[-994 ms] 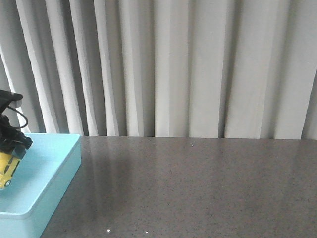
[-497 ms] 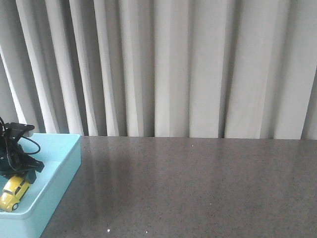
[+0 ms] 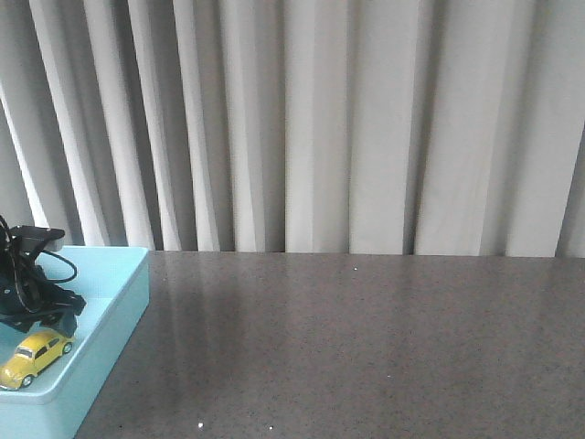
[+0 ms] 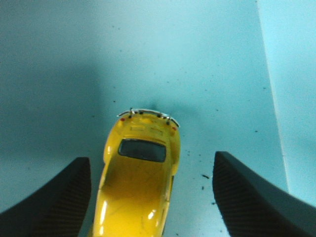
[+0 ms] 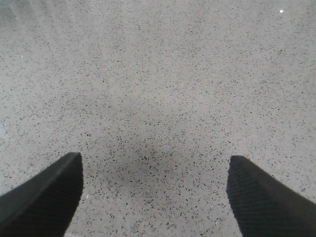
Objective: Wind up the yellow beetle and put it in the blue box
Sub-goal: 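Lower the car into the box and open the left gripper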
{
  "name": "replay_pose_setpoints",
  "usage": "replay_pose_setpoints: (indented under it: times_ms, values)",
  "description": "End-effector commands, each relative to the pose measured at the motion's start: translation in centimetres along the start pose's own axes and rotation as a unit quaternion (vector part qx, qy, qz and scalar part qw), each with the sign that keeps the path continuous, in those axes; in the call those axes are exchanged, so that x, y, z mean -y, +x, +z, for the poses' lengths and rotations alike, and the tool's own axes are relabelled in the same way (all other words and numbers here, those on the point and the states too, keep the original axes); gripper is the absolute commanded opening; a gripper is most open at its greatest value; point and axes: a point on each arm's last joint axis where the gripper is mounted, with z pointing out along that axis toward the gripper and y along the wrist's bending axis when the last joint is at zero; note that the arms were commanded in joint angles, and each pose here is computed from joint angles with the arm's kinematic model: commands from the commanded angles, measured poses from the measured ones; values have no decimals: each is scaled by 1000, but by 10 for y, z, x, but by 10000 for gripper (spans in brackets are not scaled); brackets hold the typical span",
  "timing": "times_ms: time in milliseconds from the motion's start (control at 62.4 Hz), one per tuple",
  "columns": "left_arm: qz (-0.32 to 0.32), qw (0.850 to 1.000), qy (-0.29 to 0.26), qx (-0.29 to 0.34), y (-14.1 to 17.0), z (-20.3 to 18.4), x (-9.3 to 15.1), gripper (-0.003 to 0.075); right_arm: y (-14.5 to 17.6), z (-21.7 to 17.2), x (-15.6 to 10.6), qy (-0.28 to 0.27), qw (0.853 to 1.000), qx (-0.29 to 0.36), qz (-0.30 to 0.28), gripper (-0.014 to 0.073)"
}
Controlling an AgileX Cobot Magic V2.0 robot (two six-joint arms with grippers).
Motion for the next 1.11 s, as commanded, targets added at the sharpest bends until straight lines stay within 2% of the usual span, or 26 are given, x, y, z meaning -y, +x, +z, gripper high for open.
replay_pose_setpoints:
  times_ms: [0, 465, 529, 577, 673, 881, 1026, 1090]
  values:
    - [-5, 999, 9, 50, -9, -40, 8, 514, -11, -6, 1, 5, 999, 42, -4, 578]
    - [-6, 998, 8, 57, -10, -41, 7, 514, -11, -6, 1, 5, 999, 42, -4, 578]
    - [-21, 998, 12, 55, -9, -41, 5, 514, -11, -6, 1, 5, 999, 42, -4, 578]
    - [-21, 998, 0, 56, -9, -44, 3, 514, -11, -6, 1, 5, 999, 42, -4, 578]
    - [-10, 997, -20, 76, -10, -69, 10, 514, -11, -6, 1, 5, 999, 43, -4, 578]
    - [15, 988, -47, 149, -3, -153, 36, 514, -11, -6, 1, 5, 999, 43, -4, 578]
    - [35, 978, -58, 198, 23, -193, 59, 514, -11, -6, 1, 5, 999, 43, -4, 578]
    - [42, 973, -66, 217, 40, -197, 65, 514, -11, -6, 1, 5, 999, 43, -4, 578]
